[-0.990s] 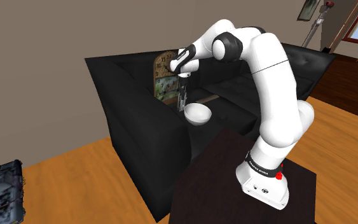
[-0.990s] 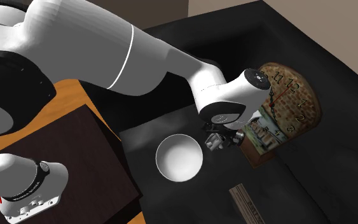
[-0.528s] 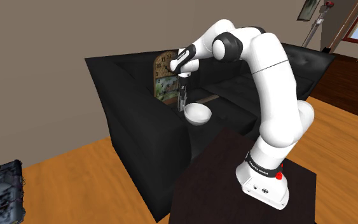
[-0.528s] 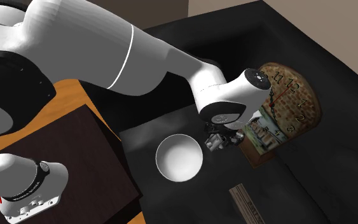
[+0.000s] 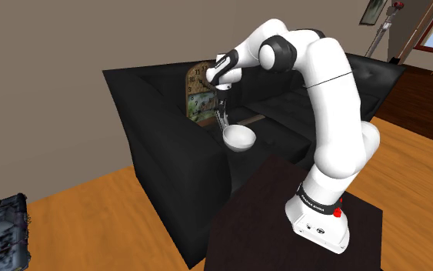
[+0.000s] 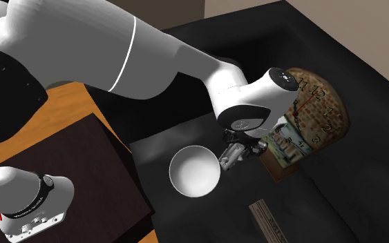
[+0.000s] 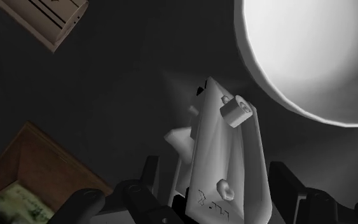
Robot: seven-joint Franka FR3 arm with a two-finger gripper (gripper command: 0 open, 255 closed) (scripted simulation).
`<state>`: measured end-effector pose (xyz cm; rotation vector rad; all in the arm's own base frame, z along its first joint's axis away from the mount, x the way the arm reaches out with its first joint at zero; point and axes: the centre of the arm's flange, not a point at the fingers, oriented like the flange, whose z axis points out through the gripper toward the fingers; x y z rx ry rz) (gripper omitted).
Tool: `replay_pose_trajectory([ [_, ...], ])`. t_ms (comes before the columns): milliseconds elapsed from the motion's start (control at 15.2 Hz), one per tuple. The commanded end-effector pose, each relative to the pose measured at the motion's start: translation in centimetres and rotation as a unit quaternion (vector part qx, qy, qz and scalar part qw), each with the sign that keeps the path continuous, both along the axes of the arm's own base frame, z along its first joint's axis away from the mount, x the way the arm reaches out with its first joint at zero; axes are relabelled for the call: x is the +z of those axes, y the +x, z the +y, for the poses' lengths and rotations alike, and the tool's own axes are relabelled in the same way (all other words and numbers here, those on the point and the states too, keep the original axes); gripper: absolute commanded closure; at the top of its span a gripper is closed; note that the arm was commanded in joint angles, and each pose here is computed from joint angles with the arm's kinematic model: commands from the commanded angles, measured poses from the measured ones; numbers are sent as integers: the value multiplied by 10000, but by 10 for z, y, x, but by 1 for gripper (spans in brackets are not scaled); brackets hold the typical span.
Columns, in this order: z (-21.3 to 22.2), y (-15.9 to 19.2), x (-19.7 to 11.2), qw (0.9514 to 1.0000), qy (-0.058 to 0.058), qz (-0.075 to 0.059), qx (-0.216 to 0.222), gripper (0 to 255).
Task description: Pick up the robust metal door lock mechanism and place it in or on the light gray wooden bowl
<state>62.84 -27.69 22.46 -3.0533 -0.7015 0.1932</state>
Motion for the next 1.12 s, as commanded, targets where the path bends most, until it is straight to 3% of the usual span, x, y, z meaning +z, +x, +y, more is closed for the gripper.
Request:
replay_pose_trajectory([
  [0,0,1,10,10000,-1,-1,-1,255],
  [1056,0,1,95,10000,-1,-1,0,255],
])
